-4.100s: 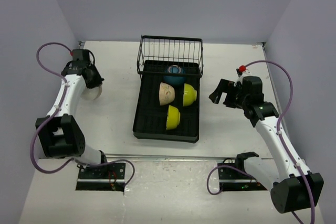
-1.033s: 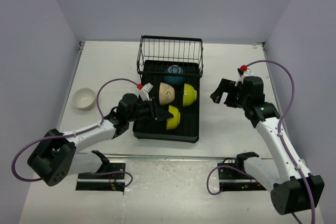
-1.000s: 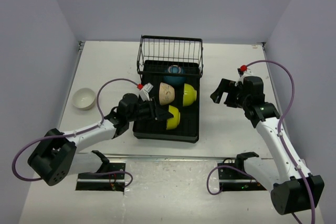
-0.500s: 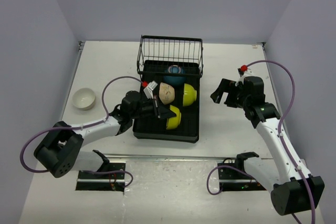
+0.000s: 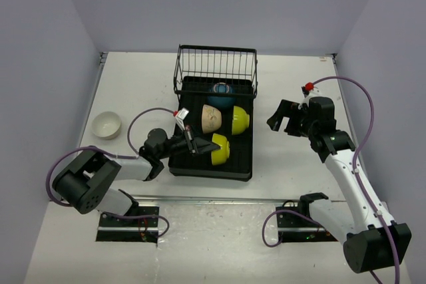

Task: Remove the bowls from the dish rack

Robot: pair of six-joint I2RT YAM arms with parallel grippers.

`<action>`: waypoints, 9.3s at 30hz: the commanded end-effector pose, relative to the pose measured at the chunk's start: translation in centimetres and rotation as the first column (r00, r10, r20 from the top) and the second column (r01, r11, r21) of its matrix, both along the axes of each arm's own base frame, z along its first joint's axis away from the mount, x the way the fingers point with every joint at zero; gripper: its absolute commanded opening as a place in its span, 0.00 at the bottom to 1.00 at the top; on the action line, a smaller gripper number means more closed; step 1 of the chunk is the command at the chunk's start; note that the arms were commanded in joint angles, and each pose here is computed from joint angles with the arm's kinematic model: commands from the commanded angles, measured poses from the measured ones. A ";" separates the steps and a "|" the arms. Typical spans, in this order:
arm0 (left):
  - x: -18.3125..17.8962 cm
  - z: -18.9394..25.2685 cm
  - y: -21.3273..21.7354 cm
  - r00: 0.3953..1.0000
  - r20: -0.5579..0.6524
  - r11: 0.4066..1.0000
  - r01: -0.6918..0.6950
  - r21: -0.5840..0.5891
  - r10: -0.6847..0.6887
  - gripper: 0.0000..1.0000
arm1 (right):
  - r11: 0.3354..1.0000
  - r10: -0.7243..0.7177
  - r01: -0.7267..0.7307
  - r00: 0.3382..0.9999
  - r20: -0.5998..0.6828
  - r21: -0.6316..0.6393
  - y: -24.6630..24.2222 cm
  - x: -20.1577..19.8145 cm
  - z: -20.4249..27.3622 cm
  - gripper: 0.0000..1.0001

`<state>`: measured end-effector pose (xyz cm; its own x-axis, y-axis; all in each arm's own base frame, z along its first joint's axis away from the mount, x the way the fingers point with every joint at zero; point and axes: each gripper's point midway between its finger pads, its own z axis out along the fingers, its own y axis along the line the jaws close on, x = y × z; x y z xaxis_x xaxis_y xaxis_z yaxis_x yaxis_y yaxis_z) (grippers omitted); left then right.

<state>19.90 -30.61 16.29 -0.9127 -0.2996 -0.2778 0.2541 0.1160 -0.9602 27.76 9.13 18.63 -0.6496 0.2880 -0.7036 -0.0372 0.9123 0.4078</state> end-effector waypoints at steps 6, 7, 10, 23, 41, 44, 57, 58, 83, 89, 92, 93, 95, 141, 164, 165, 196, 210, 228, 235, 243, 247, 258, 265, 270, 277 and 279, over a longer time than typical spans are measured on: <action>0.4 6.3 2.3 0.991 0.127 0.971 -0.015 -0.240 0.046 0.00 | 1.000 0.003 -0.002 0.999 0.041 -0.013 -0.1 0.3 1.0 0.99; 0.5 6.5 2.4 0.991 0.129 0.970 -0.013 -0.244 0.046 0.00 | 1.000 0.002 -0.002 0.999 0.044 -0.012 -0.1 0.3 1.0 0.99; 0.6 8.1 3.1 0.983 0.173 0.964 -0.019 -0.266 0.067 0.00 | 1.000 0.005 -0.004 0.999 0.042 -0.010 -0.1 0.3 0.9 0.99; 5.6 7.6 13.0 0.905 0.255 0.908 -0.387 0.162 0.340 0.00 | 1.000 0.013 -0.013 0.999 0.031 0.008 0.3 0.6 0.9 0.99; 5.2 -1.6 37.5 0.542 0.356 -0.196 -0.330 0.923 0.761 0.00 | 0.999 0.028 -0.029 0.999 0.026 0.030 0.8 0.6 1.0 0.99; 5.0 -2.8 38.1 0.529 0.342 -0.220 -0.281 0.934 0.777 0.00 | 0.999 0.030 -0.031 0.999 0.027 0.033 0.9 0.7 1.1 0.99; 3.6 -9.8 42.5 0.403 0.168 -0.121 -0.139 0.983 0.900 0.00 | 0.999 0.029 -0.030 0.999 0.031 0.026 0.8 0.6 1.1 0.99; 3.6 -10.1 42.8 0.399 0.160 -0.115 -0.134 0.984 0.903 0.00 | 0.999 0.029 -0.030 0.999 0.030 0.027 0.8 0.6 1.1 0.99; 10.0 0.5 39.0 0.475 0.245 0.107 -0.599 0.794 0.845 0.69 | 0.999 0.029 -0.030 0.999 0.015 0.024 0.9 1.1 0.6 0.99; 13.0 3.1 29.2 0.714 0.186 0.576 -0.667 0.472 0.675 0.60 | 0.999 0.031 -0.031 0.999 0.008 0.020 0.9 1.4 0.9 0.99; 12.1 5.1 23.9 0.809 0.218 0.777 -0.587 0.230 0.546 0.57 | 0.999 0.032 -0.032 0.999 0.009 0.019 0.9 1.4 0.9 0.99; 10.9 3.9 22.8 0.830 0.185 0.808 -0.556 0.195 0.526 0.57 | 0.999 0.033 -0.033 0.999 0.008 0.018 0.9 1.4 0.9 0.99; 9.5 6.7 20.8 0.847 0.268 0.873 -0.486 0.045 0.458 0.57 | 0.999 0.032 -0.032 0.999 0.007 0.019 0.9 1.4 0.8 0.99; 11.2 3.8 8.3 0.840 0.440 0.935 -0.353 -0.004 0.319 0.53 | 0.999 0.027 -0.027 1.000 0.003 0.041 1.0 0.2 0.6 0.99; 13.0 2.2 5.4 0.870 0.394 0.948 -0.320 -0.004 0.295 0.52 | 1.000 0.018 -0.018 1.000 0.019 0.020 0.7 0.9 1.5 0.99; 13.0 2.0 5.2 0.873 0.389 0.948 -0.320 0.000 0.295 0.51 | 1.000 0.017 -0.017 1.000 0.019 0.021 0.7 0.9 1.4 0.99; 13.0 -0.3 3.7 0.903 0.298 0.942 -0.333 0.034 0.308 0.35 | 1.000 -0.003 0.003 0.999 0.033 -0.004 0.0 0.4 1.5 0.99; 12.6 -0.1 3.4 0.910 0.292 0.951 -0.308 0.006 0.293 0.15 | 1.000 0.000 0.000 0.999 0.034 -0.011 -0.1 0.2 1.5 0.99; 11.0 2.4 3.7 0.923 0.255 0.949 -0.240 -0.205 0.288 0.00 | 1.000 0.006 -0.005 0.999 0.037 -0.022 -0.2 -0.1 1.6 0.99; 10.7 3.8 4.5 0.918 0.265 0.941 -0.230 -0.248 0.295 0.00 | 1.000 0.012 -0.011 0.999 0.037 -0.019 -0.1 -0.1 1.6 0.99; 10.9 5.4 5.9 0.903 0.283 0.929 -0.244 -0.279 0.322 0.00 | 1.000 0.022 -0.022 0.999 0.035 -0.016 0.1 0.1 1.7 0.99; 10.9 6.2 6.1 0.901 0.281 0.917 -0.234 -0.323 0.329 0.00 | 1.000 0.026 -0.026 0.999 0.033 -0.014 0.2 0.0 1.7 0.99; 11.0 9.5 6.2 0.890 0.309 0.894 -0.198 -0.403 0.336 0.00 | 1.000 0.025 -0.025 0.999 0.033 -0.012 0.1 -0.1 1.4 0.99; 11.0 11.5 6.6 0.876 0.333 0.879 -0.183 -0.439 0.349 0.00 | 1.000 0.028 -0.027 0.999 0.033 -0.011 0.2 0.1 1.6 0.99; 11.3 12.8 6.9 0.866 0.351 0.871 -0.171 -0.461 0.356 0.00 | 1.000 0.030 -0.030 0.999 0.034 -0.009 0.3 0.1 1.6 0.99; 11.0 15.2 7.7 0.850 0.363 0.847 -0.163 -0.506 0.381 0.00 | 1.000 0.029 -0.028 0.999 0.031 -0.009 0.3 0.2 1.6 0.99; 10.9 15.8 7.8 0.846 0.370 0.843 -0.157 -0.514 0.384 0.00 | 0.999 0.032 -0.031 0.999 0.032 -0.006 0.4 0.2 1.6 0.99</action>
<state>34.53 -25.04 16.36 -0.7760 -0.6235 -0.0948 0.0866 0.0435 -0.9953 27.45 9.18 18.51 -0.6635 0.2782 -0.6945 -0.0401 0.9138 0.4043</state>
